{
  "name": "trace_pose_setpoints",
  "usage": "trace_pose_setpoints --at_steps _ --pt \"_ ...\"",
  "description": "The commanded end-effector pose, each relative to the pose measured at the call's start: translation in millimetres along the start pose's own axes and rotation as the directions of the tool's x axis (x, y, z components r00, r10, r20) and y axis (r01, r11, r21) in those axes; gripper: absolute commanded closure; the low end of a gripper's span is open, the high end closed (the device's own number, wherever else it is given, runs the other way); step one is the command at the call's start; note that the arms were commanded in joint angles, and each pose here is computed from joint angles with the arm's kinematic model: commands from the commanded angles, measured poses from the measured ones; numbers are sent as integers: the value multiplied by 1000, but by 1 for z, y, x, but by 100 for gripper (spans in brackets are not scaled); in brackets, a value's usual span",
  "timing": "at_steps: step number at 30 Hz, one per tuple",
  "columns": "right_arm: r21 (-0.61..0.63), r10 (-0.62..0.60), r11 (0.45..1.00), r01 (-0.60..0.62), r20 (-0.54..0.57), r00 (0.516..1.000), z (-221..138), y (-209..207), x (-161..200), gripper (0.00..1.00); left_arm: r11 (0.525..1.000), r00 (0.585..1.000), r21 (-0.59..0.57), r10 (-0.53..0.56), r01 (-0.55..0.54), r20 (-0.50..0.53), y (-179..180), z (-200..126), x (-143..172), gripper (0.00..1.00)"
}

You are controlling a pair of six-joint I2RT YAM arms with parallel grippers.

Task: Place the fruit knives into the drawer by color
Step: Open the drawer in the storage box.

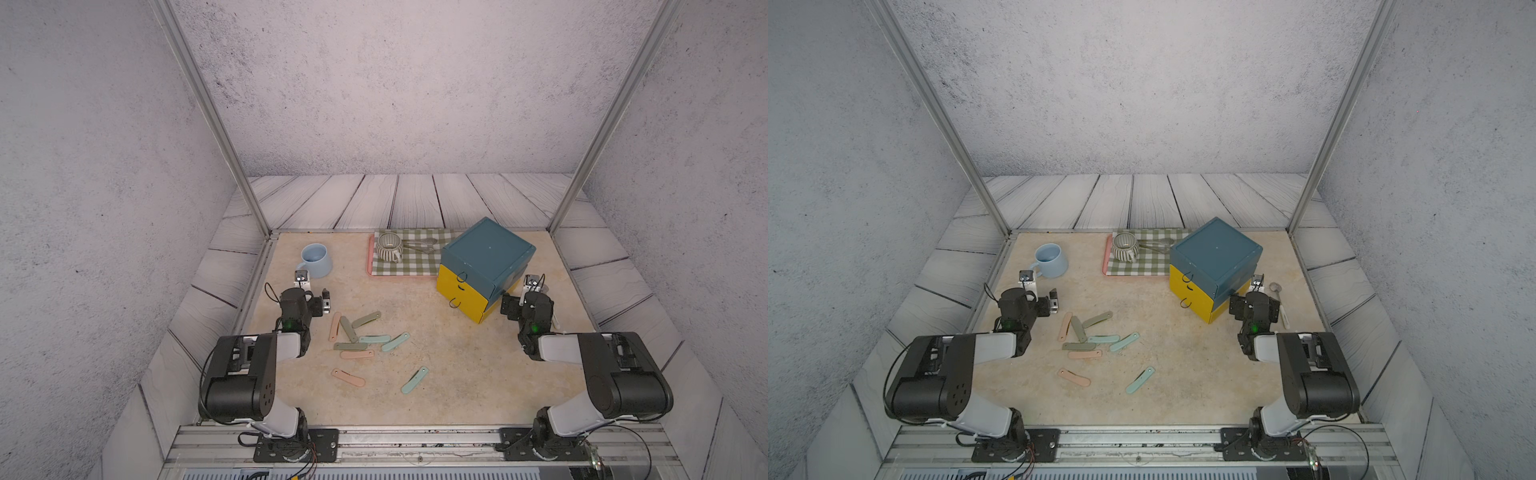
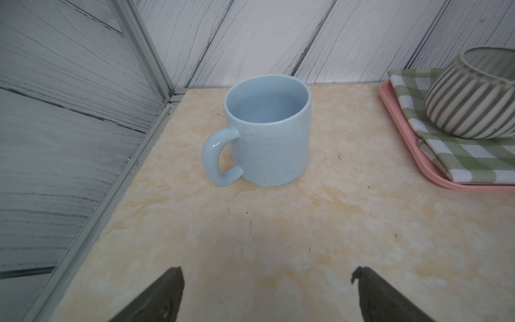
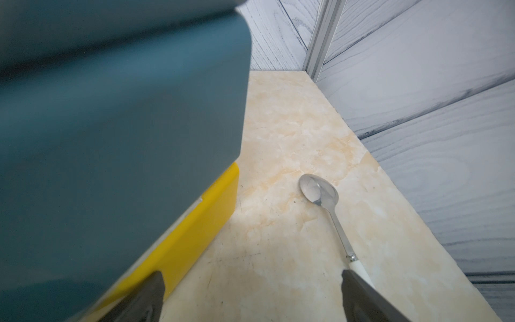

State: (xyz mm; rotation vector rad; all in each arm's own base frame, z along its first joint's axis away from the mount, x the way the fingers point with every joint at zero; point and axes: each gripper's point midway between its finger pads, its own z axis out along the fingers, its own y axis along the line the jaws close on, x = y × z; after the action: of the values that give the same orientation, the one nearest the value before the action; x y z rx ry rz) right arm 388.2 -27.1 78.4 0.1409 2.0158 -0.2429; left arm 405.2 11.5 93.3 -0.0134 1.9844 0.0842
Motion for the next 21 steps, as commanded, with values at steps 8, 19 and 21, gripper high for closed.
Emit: trace_pose_setpoints --at_steps 8,19,21 --pt "-14 12 1000 -12 53 999 2 5 -19 1 1000 1000 -3 -14 14 20 4 0 -6 1" --pt "254 202 949 -188 -31 979 -62 -54 -106 1 843 848 -101 -518 528 110 35 -77 -105 1" --pt "221 213 954 -200 -37 976 -81 -55 -111 1 717 728 -130 -676 685 109 40 -88 -89 1"
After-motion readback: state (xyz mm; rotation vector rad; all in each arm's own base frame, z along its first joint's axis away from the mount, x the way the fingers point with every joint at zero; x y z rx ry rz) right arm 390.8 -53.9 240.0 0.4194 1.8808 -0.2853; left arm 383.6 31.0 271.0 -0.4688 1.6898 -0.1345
